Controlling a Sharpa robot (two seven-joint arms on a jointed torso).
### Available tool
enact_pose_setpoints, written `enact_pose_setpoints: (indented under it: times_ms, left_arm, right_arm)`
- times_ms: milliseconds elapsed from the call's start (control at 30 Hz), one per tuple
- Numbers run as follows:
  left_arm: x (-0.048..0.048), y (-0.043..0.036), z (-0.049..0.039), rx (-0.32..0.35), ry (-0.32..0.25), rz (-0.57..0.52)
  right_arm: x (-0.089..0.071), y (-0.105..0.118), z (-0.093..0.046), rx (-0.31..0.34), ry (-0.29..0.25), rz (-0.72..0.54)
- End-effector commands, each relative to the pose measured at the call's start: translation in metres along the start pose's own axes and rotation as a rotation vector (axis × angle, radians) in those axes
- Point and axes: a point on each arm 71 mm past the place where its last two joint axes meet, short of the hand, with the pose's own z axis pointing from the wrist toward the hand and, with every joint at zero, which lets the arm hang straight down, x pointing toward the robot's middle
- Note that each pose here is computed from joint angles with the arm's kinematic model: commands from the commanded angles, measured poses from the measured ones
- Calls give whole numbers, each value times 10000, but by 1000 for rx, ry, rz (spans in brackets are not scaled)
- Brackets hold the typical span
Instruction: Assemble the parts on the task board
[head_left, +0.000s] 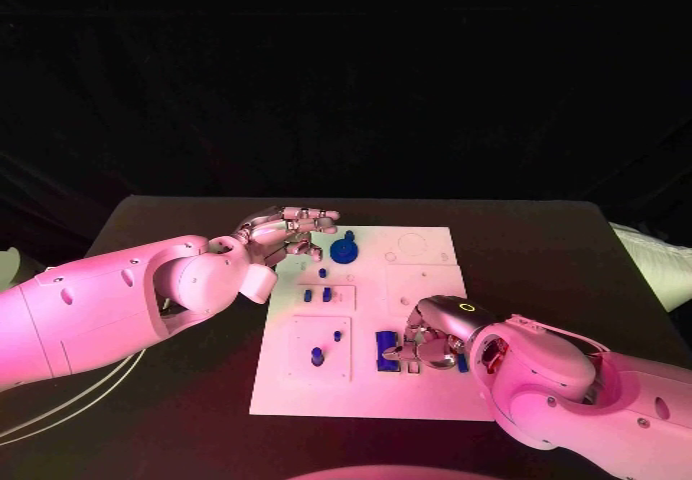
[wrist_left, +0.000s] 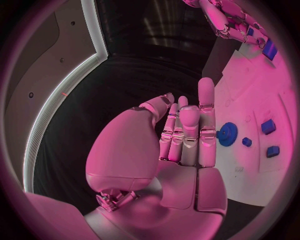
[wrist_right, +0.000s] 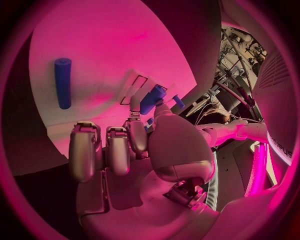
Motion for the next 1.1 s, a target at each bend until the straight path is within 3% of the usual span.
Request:
enact_pose_setpoints:
  times_ms: [33, 300, 400, 567, 767, 867, 1100]
  left_arm:
    - [23, -5, 2, 4, 19, -1]
    - [7, -8, -8, 8, 13, 0]
    - [0, -21, -15, 27, 5, -6]
    - [-19, -43, -41, 73, -19, -44]
    - [-9, -14, -59, 81, -27, -58]
    - [-1, 10, -69, 79, -28, -63]
    - [19, 47, -77, 75, -27, -69]
  right_arm:
    - [2, 1, -14, -6, -4, 3]
    - [-121, -97, -133, 3, -110, 121]
    - [-190, -189, -196, 19, -126, 186]
    - [-326, -428, -298, 75, -88, 261]
    - [-350, -632, -401, 117, -67, 232]
    - [-341, -717, -440, 137, -66, 184]
    - [-212, -837, -482, 175, -5, 93]
